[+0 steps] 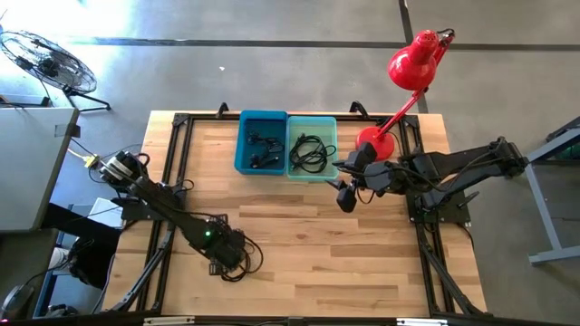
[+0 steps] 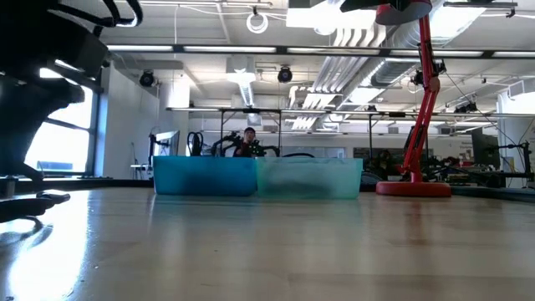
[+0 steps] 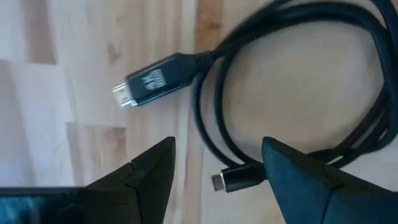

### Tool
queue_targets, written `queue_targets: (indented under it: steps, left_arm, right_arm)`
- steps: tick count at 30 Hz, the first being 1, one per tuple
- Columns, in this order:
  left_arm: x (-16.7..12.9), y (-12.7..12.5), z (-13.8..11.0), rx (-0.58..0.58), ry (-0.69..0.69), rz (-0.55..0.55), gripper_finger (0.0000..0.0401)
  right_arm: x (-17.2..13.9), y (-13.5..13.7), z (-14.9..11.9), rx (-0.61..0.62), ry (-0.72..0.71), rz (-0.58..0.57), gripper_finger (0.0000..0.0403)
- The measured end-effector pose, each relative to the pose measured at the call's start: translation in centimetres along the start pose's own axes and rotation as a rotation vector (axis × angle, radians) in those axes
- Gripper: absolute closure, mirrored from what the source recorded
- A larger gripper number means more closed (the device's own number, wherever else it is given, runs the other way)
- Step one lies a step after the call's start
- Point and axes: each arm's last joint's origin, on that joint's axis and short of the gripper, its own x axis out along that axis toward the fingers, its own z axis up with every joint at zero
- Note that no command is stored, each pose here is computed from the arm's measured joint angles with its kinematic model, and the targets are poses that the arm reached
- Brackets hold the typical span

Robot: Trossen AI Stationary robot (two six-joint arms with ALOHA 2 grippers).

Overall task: Pick & Place USB Port
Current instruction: Put the black USB cable into the green bin

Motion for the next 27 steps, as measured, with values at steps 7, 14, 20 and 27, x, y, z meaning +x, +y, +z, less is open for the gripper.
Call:
queue_targets:
  steps: [7,14,20,27]
  left_arm:
    - [1.1,1.2,1.4,0.011,0.059,-0.038,0.0167]
    - [2.9,2.7,1.6,0.007,0.110,-0.188,0.0167]
    - [4.7,3.4,0.4,0.001,0.109,-0.205,0.0167]
    - [5.2,3.8,0.0,-0.043,0.097,-0.151,0.0235]
  right_arm:
    - [0.0,0.1,-0.1,-0.001,0.016,0.026,0.0155]
    - [0.0,0.2,-0.1,0.019,0.035,0.060,0.0155]
    - [-0.2,0.4,-0.3,0.024,0.045,0.079,0.0155]
    - [-0.3,0.7,-0.4,0.012,0.045,0.087,0.0155]
